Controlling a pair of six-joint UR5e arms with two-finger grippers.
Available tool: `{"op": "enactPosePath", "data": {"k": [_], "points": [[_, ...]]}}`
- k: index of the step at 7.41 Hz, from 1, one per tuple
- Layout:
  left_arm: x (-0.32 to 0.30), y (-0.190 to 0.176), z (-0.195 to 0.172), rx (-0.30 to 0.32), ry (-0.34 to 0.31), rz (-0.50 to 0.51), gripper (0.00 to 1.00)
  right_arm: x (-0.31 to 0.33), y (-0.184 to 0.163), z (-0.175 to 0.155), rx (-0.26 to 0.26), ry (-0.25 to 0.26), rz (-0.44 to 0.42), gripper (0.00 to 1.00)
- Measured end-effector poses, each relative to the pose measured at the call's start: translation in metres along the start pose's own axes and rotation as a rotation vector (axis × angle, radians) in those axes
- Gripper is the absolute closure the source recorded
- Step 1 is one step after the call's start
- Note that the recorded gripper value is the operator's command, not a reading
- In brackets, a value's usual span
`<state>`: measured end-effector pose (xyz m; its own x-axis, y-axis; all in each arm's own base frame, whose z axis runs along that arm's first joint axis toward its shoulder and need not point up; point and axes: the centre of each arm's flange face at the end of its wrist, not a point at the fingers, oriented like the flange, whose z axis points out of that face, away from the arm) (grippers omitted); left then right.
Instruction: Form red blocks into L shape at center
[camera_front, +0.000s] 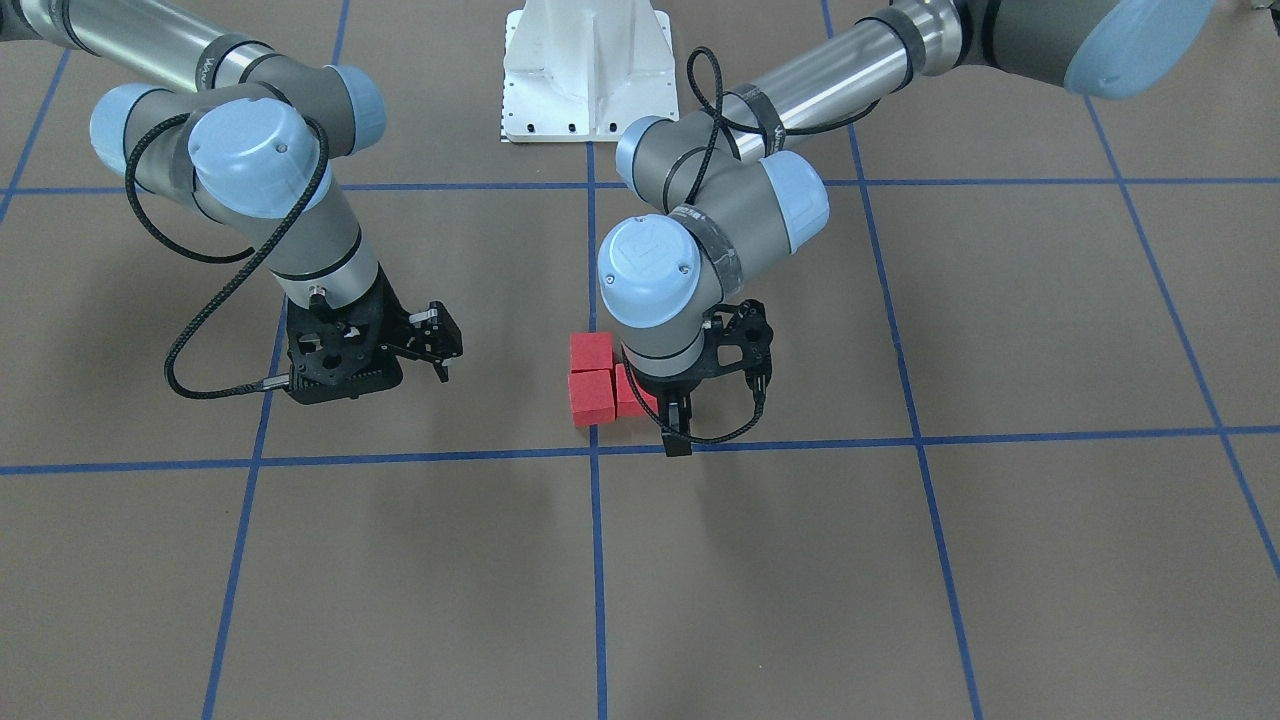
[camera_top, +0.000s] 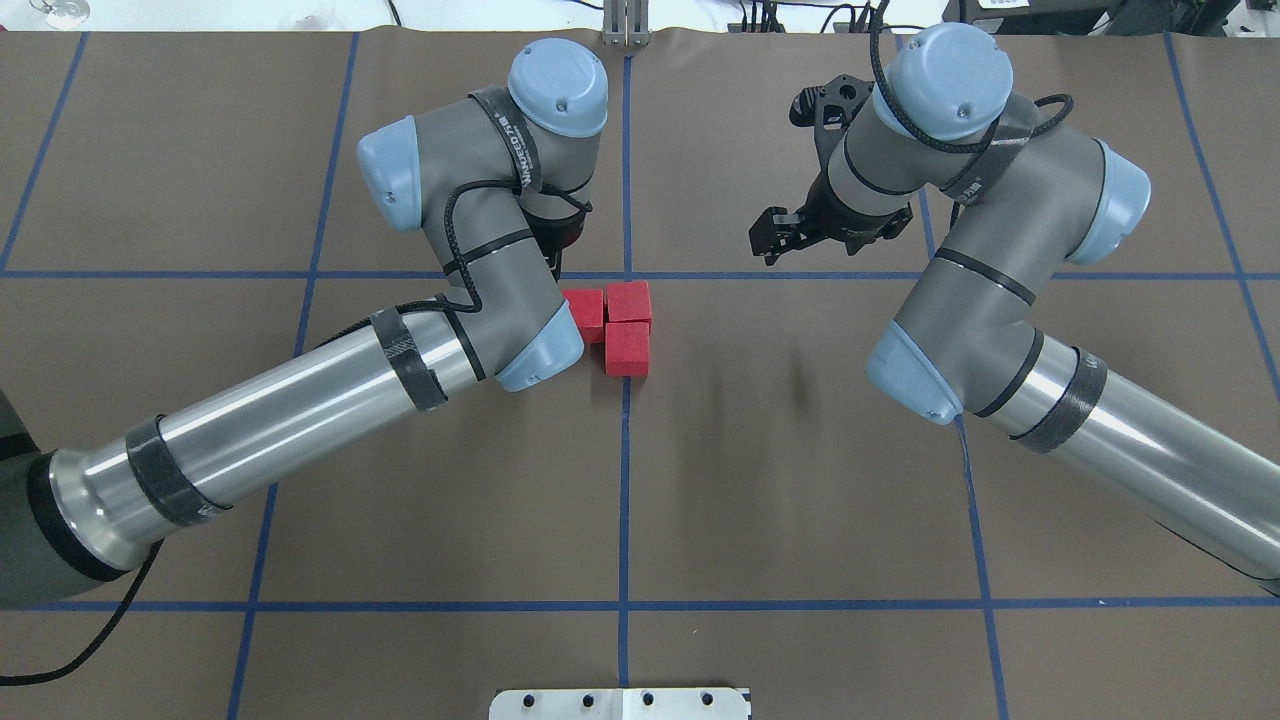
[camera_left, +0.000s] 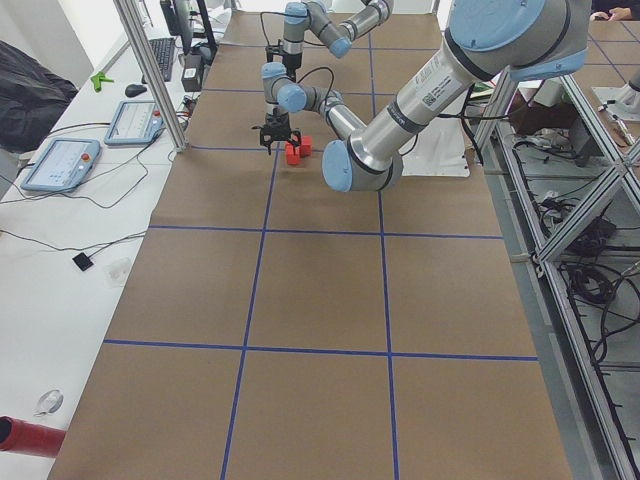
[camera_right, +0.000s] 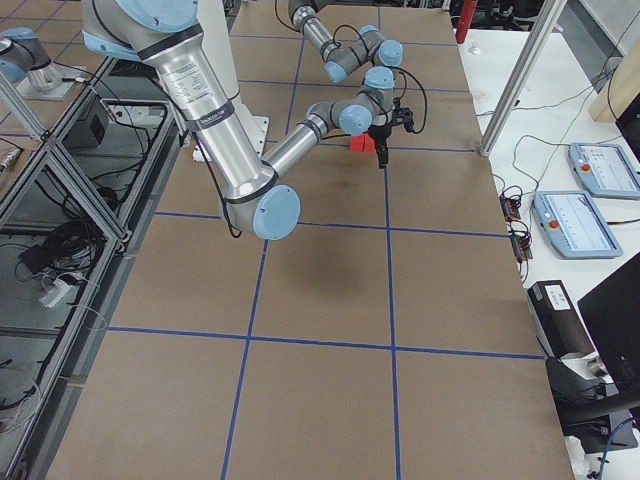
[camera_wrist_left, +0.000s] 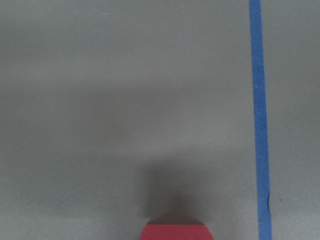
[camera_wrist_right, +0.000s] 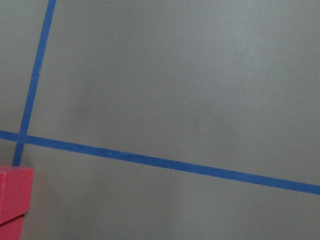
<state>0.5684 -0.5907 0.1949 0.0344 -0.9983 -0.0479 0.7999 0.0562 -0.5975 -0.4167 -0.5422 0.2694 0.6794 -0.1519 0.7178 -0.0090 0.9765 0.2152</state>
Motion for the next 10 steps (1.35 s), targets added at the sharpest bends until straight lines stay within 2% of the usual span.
{"op": "enactPosePath", "data": {"k": [3,6,8,10], "points": [[0.028,-0.060,-0.019,0.029,0.071,0.322,0.00,0.019,-0.002,-0.012,0.024,0.008,0.020,0.01],[0.044,-0.149,-0.011,0.064,0.114,0.674,0.00,0.095,-0.036,-0.019,0.044,0.083,0.070,0.01],[0.036,-0.247,0.014,0.097,0.145,0.906,0.00,0.160,-0.066,-0.025,0.030,0.126,0.043,0.01],[0.013,-0.360,0.023,0.108,0.141,1.133,0.00,0.245,-0.075,-0.047,0.006,0.125,0.077,0.01]]}}
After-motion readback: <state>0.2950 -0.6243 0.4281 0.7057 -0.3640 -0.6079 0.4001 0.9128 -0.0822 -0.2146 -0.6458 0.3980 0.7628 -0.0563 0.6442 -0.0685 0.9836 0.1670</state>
